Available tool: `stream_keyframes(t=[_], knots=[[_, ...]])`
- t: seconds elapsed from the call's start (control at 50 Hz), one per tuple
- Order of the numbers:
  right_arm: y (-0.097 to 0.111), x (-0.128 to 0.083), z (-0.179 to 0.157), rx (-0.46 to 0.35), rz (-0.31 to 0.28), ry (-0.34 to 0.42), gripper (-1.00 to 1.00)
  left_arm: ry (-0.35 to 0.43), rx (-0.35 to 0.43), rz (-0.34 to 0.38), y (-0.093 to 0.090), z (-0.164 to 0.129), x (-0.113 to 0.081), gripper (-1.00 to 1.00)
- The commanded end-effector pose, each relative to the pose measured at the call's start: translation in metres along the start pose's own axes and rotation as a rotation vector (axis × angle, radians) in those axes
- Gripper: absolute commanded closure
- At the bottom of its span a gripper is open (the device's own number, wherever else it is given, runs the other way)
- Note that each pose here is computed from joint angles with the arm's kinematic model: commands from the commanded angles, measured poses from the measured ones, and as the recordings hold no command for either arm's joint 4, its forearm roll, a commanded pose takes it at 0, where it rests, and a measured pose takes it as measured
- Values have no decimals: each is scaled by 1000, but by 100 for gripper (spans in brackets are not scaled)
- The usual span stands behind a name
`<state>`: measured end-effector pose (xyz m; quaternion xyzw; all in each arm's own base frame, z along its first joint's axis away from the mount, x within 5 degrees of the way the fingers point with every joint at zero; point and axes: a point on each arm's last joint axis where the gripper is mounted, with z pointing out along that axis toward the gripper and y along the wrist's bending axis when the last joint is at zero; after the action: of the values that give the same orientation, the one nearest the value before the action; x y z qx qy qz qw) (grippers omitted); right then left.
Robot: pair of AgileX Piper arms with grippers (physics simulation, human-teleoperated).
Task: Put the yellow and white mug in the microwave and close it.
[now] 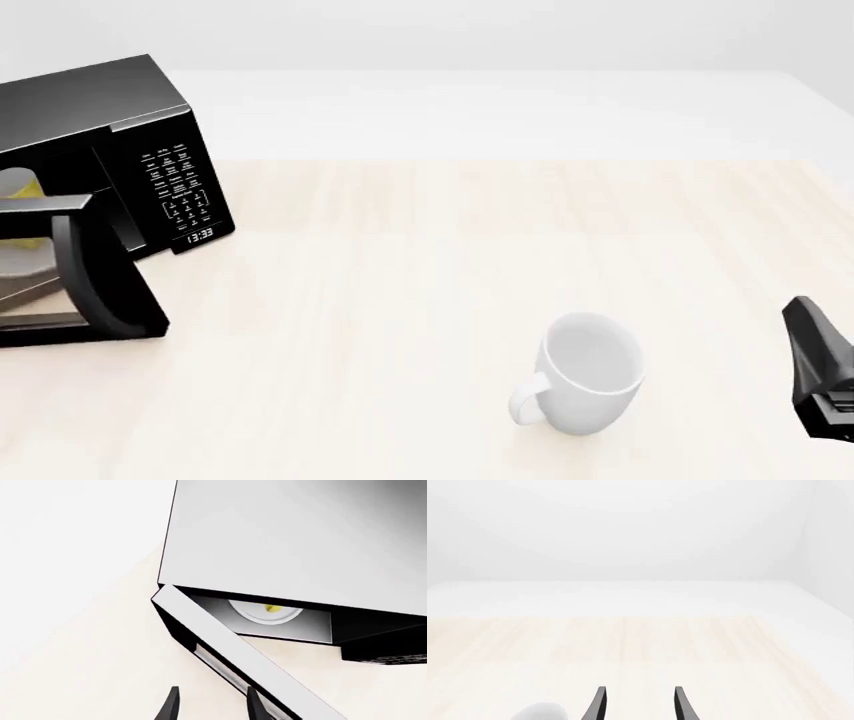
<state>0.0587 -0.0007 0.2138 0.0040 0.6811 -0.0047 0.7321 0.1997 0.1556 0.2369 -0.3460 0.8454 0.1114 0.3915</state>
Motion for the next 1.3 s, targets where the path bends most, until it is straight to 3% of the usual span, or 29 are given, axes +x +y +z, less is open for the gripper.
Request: stream_keyframes(t=[0.02, 1.3], knots=[[0, 0, 0, 0, 0, 0, -100, -34, 16, 6, -4, 2, -8, -100], [0, 0, 0, 0, 0, 0, -100, -99, 78, 63, -29, 42, -31, -100]])
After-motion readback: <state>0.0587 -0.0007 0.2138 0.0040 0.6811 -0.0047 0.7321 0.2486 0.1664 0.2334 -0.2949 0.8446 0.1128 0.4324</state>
